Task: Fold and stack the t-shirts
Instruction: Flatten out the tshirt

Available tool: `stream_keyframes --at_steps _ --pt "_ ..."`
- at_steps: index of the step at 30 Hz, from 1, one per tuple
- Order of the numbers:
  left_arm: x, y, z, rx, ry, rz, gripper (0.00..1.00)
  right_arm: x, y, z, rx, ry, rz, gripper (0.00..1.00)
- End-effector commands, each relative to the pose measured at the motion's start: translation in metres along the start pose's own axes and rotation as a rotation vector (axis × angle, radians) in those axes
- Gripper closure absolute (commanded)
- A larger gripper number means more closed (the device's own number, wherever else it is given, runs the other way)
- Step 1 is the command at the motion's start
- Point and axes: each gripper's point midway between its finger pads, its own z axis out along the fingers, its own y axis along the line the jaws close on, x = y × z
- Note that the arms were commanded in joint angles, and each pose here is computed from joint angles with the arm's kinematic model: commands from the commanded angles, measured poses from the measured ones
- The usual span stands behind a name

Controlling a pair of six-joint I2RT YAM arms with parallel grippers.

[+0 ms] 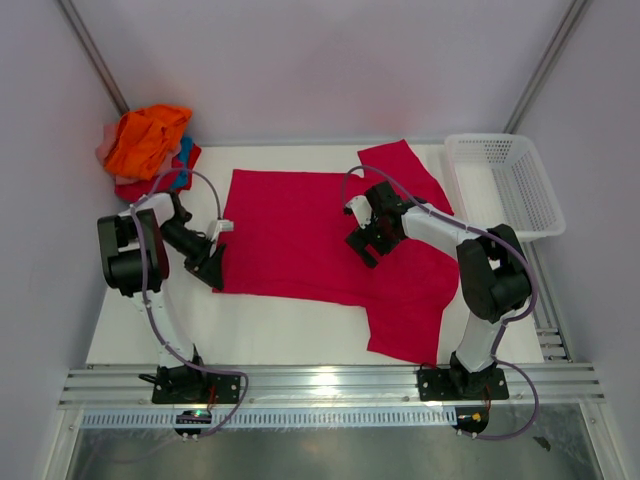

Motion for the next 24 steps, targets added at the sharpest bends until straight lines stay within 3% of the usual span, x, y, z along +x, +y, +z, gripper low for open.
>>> stream_keyframes --at_steps 1,11,19,24 --pt "0.028 -0.065 -0.014 0.214 0.165 -0.128 0.28 -0.009 -0.001 0.001 0.011 -0.014 0.003 0.01" --pt "0.028 -0.063 -0.017 0.191 0.179 -0.107 0.37 -0.009 -0.002 0.003 0.012 -0.007 0.003 0.01" --pt "0.041 -0.058 -0.023 0.137 0.242 -0.099 0.52 -0.011 -0.004 0.002 0.022 -0.011 0.001 0.01" --pt "0.047 -0.048 -0.028 0.100 0.296 -0.097 0.68 -0.012 -0.005 0.002 0.026 -0.013 0.001 0.01"
